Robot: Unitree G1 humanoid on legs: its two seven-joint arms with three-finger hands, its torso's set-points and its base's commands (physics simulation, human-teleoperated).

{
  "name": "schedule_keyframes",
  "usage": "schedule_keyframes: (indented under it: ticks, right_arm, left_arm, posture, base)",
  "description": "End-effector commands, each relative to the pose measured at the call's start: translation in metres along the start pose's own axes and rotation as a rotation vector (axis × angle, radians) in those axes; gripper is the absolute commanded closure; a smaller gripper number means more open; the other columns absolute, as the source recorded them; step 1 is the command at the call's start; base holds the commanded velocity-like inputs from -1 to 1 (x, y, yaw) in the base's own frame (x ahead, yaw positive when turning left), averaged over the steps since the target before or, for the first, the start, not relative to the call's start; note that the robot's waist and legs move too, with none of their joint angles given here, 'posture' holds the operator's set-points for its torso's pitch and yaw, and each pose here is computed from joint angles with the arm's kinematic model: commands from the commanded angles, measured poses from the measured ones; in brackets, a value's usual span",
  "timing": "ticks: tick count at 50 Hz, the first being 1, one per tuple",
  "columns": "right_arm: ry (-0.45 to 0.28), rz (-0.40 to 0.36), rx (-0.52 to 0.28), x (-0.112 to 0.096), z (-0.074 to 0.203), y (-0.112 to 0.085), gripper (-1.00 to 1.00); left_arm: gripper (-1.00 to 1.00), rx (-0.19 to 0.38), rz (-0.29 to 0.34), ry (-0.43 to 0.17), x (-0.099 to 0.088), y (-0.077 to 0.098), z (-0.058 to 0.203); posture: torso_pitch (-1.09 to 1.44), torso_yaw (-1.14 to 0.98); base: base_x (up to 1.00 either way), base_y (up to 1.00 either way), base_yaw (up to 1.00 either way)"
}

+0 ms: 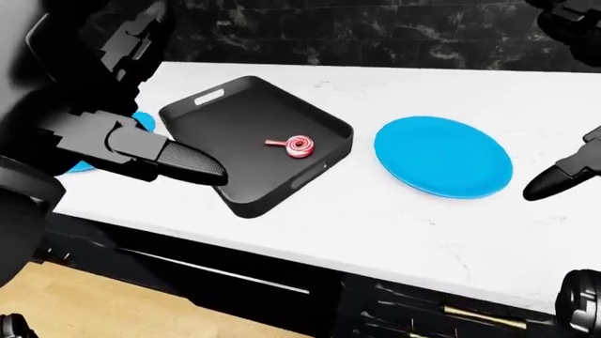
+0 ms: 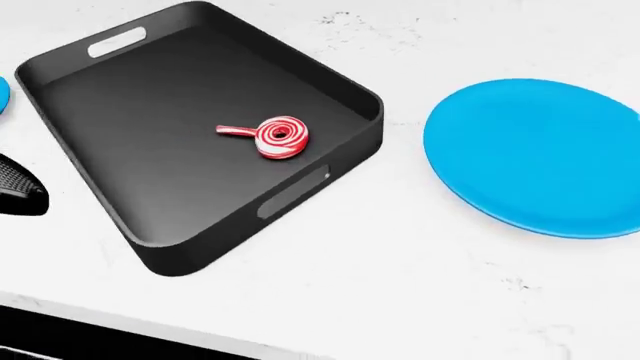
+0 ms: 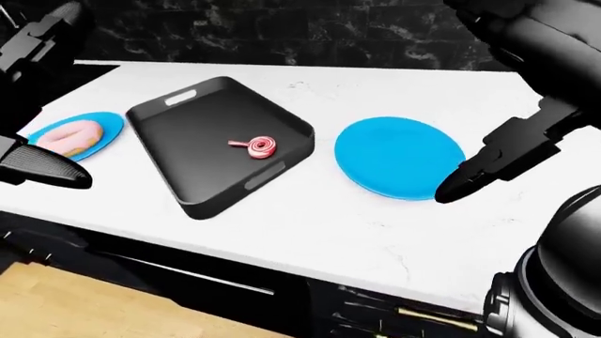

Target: Move the dessert items from the plate to the tray.

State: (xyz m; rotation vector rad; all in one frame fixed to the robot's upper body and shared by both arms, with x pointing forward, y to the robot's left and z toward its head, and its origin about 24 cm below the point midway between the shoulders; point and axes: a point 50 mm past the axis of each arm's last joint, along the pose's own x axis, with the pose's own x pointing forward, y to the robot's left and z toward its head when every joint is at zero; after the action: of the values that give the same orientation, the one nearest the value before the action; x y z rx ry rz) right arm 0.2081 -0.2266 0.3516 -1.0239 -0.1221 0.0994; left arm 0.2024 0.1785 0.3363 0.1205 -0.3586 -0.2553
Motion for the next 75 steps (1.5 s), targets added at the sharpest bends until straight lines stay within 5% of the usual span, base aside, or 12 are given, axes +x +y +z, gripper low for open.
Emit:
schedule_keyframes:
  ticks: [1, 51, 75]
  right_arm:
    - [-0.012, -0.062, -0.014, -0.006, 0.004, -0.009, -1.0]
    - [-0.078, -0.024, 0.017, 0.01, 0.009, 0.018, -1.0]
    - [-0.077, -0.042, 0.063, 0.006, 0.008, 0.015, -1.0]
  left_arm:
    - [-1.0, 0.007, 0.025, -0.059, -0.002, 0.003, 0.011]
    - [-1.0, 0.02, 0.016, -0.06, -0.003, -0.005, 0.009]
    - [-1.0, 0.031, 0.016, -0.071, -0.006, -0.004, 0.017]
  posture:
    - [0.0, 0.12]
    - [0.0, 0.12]
    - [0.0, 0.12]
  base:
    - [0.02, 0.45, 0.0]
    - [0.07, 0.31, 0.0]
    - [0.02, 0.28, 0.0]
